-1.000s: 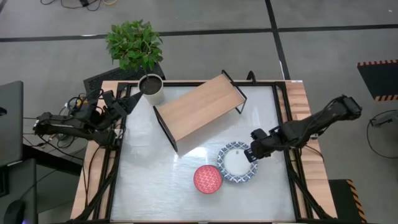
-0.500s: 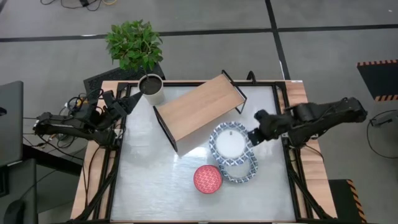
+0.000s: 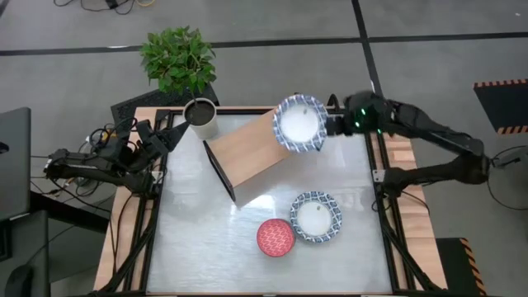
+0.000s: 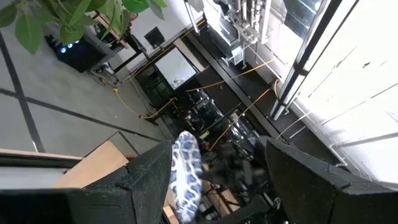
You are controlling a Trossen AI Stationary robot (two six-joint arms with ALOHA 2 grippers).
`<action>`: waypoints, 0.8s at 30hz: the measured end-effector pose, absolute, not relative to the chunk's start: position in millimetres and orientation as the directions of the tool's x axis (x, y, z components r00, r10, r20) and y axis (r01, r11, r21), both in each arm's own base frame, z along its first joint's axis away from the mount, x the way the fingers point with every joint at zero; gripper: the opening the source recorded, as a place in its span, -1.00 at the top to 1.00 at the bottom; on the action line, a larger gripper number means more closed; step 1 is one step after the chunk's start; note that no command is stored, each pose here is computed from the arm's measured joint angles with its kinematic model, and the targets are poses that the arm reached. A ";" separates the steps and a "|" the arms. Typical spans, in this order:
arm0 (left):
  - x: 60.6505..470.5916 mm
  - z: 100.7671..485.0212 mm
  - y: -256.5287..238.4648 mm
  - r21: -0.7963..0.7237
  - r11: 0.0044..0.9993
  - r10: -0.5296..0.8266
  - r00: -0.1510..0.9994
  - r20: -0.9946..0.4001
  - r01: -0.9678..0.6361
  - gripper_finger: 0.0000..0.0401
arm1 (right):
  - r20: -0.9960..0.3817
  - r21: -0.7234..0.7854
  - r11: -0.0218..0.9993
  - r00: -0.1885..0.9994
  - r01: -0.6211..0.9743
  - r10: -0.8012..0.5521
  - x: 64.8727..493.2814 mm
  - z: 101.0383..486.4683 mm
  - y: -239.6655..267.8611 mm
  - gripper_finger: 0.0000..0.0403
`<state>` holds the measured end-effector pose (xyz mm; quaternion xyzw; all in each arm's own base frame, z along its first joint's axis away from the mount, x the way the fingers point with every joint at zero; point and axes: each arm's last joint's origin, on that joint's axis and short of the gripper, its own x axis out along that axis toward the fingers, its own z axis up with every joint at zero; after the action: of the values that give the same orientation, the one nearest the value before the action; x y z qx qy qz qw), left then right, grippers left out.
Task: Place and stack bowls onto a shelf
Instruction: Put the white bowl on the shelf
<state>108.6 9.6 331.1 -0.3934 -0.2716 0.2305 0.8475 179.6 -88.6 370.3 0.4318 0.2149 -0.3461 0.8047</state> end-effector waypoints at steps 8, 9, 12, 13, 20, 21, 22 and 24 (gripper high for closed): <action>108.6 331.1 9.6 -0.801 0.575 0.604 0.746 0.279 -0.166 -0.23 | -0.687 0.594 0.362 0.687 0.718 -0.235 190.3 346.0 -146.2 0.90; 108.6 331.1 9.6 -0.802 0.574 0.605 0.746 0.279 -0.166 -0.23 | -0.694 0.598 0.362 0.688 0.715 -0.214 191.4 342.4 -151.0 0.90; 108.6 331.2 9.6 -0.802 0.574 0.604 0.746 0.279 -0.165 -0.23 | -0.710 0.604 0.358 0.685 0.712 -0.165 195.2 332.4 -162.7 0.90; 108.6 331.1 9.6 -0.802 0.574 0.605 0.746 0.279 -0.165 -0.23 | -0.714 0.604 0.358 0.683 0.712 -0.152 196.1 329.7 -165.5 0.90; 108.3 331.0 9.9 -0.808 0.564 0.616 0.738 0.275 -0.169 -0.23 | -0.735 0.589 0.340 0.661 0.733 -0.150 194.4 319.7 -180.9 0.79; 108.3 331.0 10.0 -0.809 0.563 0.617 0.737 0.275 -0.169 -0.23 | -0.737 0.585 0.344 0.658 0.734 -0.153 193.0 319.4 -182.2 0.76; 108.3 331.0 9.9 -0.809 0.563 0.617 0.738 0.275 -0.170 -0.23 | -0.736 0.584 0.344 0.659 0.735 -0.158 191.7 319.7 -183.4 0.74; 108.3 331.0 9.9 -0.809 0.564 0.616 0.738 0.275 -0.169 -0.23 | -0.732 0.585 0.343 0.661 0.735 -0.165 190.4 320.4 -184.6 0.70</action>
<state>108.3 9.9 331.0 -0.4044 -0.2766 0.2338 0.8398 190.4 -184.6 320.4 0.4925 0.2890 -0.2935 0.7667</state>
